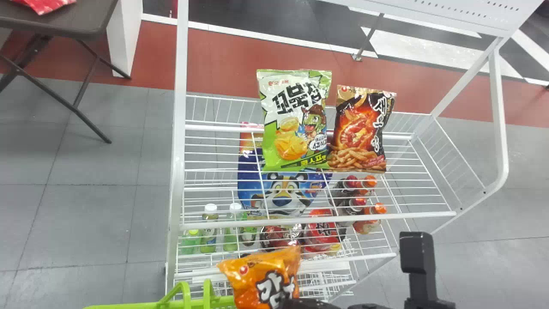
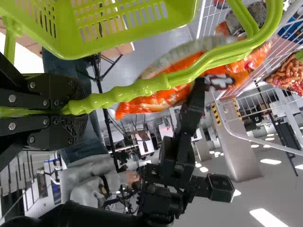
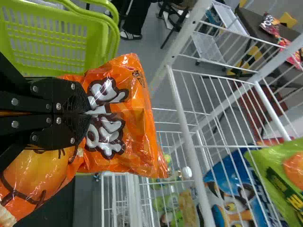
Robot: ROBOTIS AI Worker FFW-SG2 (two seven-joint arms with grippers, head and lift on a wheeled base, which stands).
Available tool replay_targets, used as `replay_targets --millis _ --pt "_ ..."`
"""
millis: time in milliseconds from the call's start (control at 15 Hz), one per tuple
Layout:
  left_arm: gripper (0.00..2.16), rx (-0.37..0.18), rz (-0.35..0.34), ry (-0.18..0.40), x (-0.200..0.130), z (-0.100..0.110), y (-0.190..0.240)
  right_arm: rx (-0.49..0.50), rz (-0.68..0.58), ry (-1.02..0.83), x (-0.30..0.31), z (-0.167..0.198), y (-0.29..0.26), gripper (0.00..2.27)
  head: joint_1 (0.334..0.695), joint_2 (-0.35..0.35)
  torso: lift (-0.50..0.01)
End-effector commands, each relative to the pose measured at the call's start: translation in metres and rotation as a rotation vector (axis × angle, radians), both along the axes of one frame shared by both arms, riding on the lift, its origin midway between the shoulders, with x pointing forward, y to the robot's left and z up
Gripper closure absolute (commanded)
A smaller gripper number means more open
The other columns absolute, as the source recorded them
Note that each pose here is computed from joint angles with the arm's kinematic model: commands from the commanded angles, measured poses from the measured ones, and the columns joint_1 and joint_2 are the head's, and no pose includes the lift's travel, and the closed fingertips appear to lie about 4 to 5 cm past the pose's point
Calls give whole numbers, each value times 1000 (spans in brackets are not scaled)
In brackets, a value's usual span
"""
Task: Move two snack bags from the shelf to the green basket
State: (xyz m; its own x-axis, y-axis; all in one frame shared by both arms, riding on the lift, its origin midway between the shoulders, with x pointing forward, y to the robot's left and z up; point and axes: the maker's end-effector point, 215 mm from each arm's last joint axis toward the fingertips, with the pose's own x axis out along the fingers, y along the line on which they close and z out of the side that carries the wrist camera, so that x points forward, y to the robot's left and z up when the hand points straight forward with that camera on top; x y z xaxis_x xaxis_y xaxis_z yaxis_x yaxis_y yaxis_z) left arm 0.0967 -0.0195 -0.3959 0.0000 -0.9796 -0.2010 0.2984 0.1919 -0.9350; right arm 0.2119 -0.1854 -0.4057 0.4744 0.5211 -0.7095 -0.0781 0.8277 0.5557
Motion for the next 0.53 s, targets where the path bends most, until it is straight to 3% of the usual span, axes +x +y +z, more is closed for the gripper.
replay_targets --millis 0,467 --pt "2128 7 -9 -4 0 -1 -3 33 30 15 -6 -1 15 2250 695 -350 -15" --pt "2128 15 -21 -8 -1 0 -9 32 136 156 -48 -46 52 2250 695 -350 -15"
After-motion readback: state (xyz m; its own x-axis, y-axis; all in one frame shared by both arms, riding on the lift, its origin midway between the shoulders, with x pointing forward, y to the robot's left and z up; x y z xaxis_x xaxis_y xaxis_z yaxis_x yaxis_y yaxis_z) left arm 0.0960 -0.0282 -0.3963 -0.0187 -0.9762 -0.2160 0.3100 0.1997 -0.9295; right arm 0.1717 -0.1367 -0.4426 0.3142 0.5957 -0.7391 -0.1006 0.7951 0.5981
